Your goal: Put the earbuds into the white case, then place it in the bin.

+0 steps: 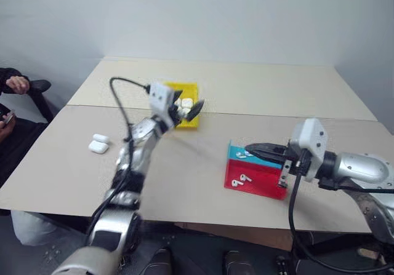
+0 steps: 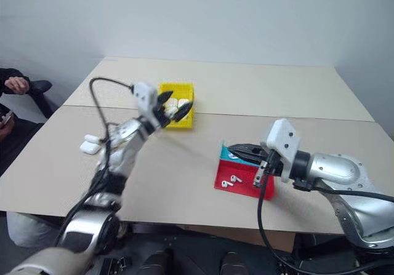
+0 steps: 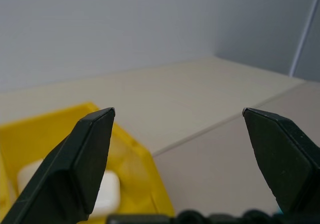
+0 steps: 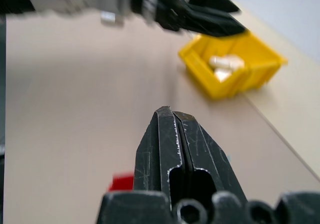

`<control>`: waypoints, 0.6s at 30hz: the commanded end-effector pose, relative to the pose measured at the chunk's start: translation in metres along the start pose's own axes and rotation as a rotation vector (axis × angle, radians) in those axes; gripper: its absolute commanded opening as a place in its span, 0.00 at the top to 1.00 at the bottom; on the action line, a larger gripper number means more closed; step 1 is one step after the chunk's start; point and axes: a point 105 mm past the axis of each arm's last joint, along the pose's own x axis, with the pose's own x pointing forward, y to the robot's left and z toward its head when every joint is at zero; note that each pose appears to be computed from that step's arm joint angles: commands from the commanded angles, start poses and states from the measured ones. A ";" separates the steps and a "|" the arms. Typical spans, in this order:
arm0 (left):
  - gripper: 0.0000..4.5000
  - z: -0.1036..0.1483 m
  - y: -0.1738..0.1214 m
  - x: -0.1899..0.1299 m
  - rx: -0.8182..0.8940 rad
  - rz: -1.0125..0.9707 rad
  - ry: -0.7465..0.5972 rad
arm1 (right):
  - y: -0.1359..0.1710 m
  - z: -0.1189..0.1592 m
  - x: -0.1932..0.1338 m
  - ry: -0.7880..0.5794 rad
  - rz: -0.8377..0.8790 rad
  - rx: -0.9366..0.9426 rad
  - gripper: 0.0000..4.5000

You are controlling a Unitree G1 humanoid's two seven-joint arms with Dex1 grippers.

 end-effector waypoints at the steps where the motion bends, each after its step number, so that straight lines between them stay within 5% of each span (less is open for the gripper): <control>1: 0.01 0.035 -0.027 -0.027 0.075 -0.193 -0.047 | -0.010 0.003 -0.018 0.029 -0.017 -0.112 1.00; 12: 0.01 0.042 -0.031 -0.140 0.167 -0.381 0.169 | -0.044 -0.020 -0.097 0.238 -0.039 -0.315 1.00; 18: 0.01 0.045 -0.034 -0.169 0.141 -0.442 0.250 | -0.047 -0.025 -0.116 0.294 -0.019 -0.365 1.00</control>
